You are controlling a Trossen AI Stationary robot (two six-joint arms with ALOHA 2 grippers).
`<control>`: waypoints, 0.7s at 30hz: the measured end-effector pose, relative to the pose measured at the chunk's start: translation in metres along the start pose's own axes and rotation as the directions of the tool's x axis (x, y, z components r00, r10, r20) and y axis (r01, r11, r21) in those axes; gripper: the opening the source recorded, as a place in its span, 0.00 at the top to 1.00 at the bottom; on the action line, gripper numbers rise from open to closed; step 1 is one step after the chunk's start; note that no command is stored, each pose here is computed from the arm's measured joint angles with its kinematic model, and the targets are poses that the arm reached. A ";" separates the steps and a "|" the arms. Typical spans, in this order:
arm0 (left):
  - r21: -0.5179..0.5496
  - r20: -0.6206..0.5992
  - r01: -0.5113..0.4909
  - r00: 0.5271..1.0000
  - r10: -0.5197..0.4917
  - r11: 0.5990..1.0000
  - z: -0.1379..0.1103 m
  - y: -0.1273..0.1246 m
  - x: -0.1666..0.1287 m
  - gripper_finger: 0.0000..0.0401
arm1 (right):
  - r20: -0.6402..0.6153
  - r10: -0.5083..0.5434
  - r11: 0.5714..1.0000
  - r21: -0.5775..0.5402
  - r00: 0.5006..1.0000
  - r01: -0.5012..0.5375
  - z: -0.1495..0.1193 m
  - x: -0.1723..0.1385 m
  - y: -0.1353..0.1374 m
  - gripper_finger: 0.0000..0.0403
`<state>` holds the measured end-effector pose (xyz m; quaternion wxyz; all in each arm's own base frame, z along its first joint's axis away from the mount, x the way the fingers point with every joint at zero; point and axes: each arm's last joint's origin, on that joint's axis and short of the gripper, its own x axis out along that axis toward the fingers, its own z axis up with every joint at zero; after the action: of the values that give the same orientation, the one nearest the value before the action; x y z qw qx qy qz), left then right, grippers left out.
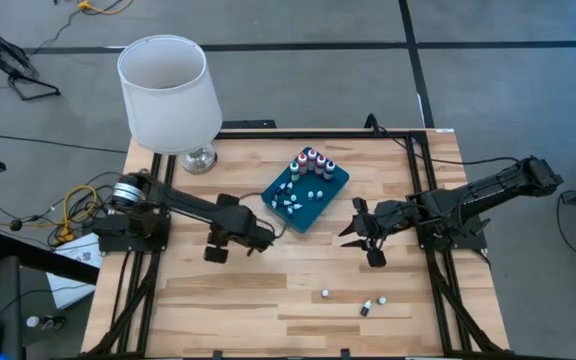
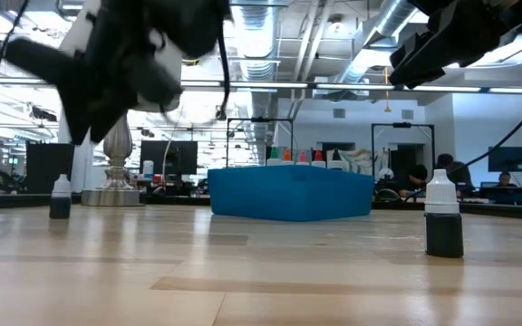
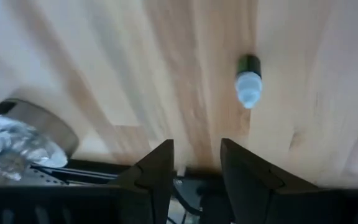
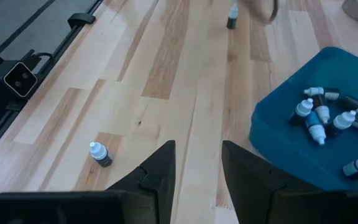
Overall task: Pick & Place food coloring
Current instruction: Put the small green food coloring bottle into the blue container
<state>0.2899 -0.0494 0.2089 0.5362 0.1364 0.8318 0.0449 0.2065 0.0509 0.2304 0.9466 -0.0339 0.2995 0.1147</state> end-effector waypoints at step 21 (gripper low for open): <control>-0.284 0.888 0.168 0.418 0.192 0.944 -0.143 -0.029 -0.022 0.69 | -0.006 0.001 0.999 -0.041 1.000 -0.001 -0.001 0.000 0.000 0.70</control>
<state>0.1634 -0.0733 0.2817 0.9136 0.0534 0.3888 0.1064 0.2061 0.0509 0.2299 0.9447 -0.0536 0.3000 0.1213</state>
